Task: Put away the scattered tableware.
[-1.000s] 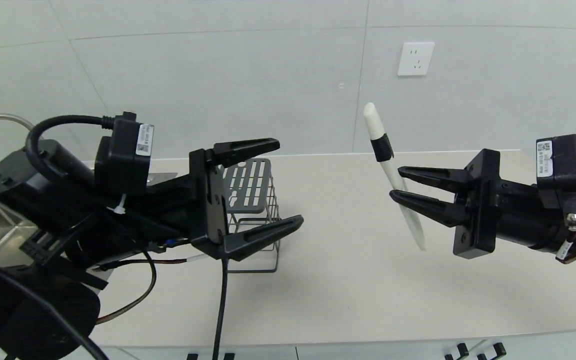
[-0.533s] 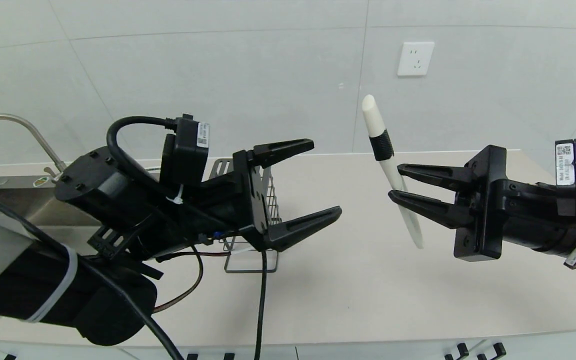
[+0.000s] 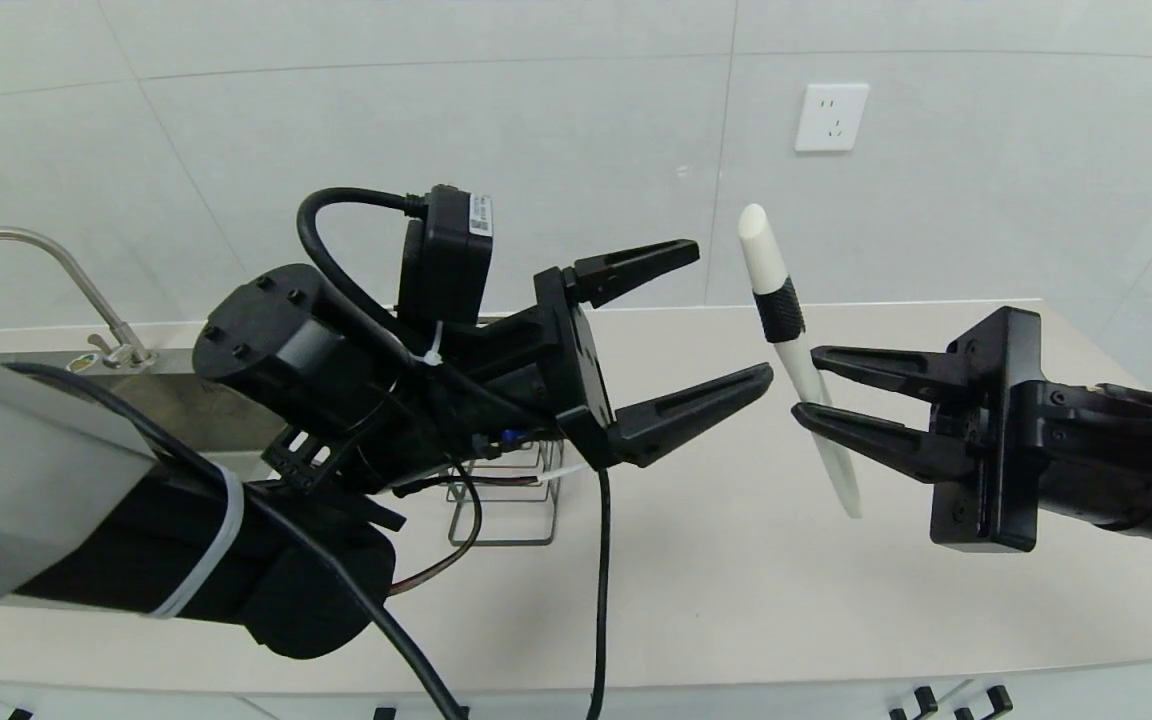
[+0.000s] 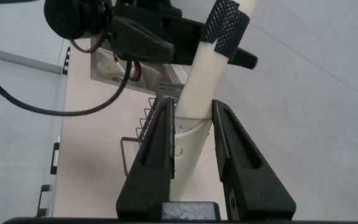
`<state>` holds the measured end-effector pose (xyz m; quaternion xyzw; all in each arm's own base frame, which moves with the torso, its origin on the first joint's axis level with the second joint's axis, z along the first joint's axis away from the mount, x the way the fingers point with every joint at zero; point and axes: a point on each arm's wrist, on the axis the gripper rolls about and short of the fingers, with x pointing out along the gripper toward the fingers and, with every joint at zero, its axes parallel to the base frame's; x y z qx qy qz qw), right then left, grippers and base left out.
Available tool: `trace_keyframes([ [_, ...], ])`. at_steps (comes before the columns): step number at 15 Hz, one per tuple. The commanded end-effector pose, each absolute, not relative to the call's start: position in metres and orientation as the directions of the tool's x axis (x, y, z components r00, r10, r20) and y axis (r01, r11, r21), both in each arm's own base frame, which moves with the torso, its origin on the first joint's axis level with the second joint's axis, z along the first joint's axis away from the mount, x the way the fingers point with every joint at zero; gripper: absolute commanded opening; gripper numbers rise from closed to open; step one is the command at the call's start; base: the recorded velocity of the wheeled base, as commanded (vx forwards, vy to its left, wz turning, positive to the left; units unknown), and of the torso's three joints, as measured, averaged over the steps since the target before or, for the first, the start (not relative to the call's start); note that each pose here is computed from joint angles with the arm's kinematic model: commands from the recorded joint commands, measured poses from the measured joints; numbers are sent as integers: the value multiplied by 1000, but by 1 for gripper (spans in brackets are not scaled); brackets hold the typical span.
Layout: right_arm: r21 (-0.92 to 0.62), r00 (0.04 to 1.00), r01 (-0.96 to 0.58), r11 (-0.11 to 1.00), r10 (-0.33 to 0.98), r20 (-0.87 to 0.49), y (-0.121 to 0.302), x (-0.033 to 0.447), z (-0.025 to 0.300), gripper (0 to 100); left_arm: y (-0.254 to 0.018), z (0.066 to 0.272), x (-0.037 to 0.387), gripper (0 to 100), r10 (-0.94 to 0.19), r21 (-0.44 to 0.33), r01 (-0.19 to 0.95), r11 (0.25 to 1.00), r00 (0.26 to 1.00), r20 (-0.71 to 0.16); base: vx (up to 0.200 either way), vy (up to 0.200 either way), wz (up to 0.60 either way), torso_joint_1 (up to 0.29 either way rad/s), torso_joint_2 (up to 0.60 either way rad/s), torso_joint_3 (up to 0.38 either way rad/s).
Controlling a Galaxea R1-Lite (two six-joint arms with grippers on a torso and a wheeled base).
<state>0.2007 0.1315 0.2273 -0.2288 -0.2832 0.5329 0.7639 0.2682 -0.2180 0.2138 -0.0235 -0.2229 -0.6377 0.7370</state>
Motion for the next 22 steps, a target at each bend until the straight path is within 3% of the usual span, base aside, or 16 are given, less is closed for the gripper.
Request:
trace_keyframes([
  [1,-655,269,-681,327,944,192,131,200,228,0,-228,215,262,100,-929,237,959,157,61,366,0,0,0,0,0,0],
  [22,-652,265,-687,321,946,187,148,226,226,0,-235,226,255,100,-915,216,966,142,45,400,0,0,0,0,0,0],
])
